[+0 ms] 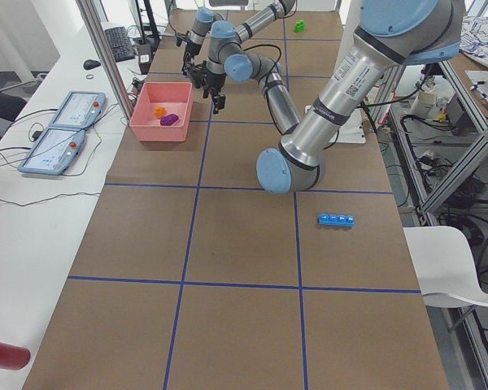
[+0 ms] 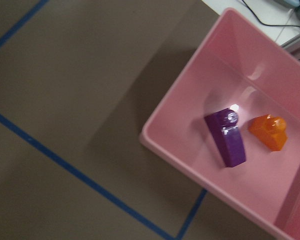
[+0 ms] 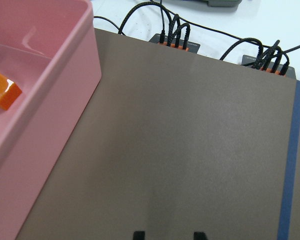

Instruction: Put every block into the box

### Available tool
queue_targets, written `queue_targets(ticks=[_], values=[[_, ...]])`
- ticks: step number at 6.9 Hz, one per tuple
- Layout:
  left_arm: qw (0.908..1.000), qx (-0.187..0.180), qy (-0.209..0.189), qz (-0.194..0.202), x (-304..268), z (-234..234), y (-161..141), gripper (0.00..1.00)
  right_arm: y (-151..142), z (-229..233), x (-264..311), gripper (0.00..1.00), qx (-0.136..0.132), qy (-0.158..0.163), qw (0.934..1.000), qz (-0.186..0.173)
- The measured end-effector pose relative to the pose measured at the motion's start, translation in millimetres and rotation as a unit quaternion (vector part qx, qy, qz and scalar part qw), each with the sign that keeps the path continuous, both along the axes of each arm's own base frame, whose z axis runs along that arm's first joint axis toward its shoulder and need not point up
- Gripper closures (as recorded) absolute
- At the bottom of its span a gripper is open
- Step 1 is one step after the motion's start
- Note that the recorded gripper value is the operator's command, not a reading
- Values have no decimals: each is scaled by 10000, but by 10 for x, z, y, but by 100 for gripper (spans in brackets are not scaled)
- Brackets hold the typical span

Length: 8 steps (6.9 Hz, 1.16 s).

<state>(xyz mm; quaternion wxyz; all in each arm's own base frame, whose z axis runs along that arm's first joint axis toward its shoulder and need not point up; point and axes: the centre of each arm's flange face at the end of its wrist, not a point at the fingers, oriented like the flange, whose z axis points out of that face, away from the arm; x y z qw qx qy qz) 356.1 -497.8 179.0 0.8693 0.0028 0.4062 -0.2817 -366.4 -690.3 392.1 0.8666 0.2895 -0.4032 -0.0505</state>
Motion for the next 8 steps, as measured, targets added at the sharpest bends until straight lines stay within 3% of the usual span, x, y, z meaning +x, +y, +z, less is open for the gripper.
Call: queue_targets(ticks=[2,4,6,8], values=[[9974,99,-472,537,-309,617,464,1,-113,-372,465,100,-96,-184,9998,82],[9893,331,-849,1139,-541,1091,751,1,-205,-987,666,100,-464,-660,9956,474],[9746,553,-1141,1848,-733,1488,1122,1,-200,-1523,435,100,-758,-1142,9879,733],[9549,760,-1258,2579,-975,1761,1489,1,-163,-1747,-54,100,-771,-1155,9857,954]])
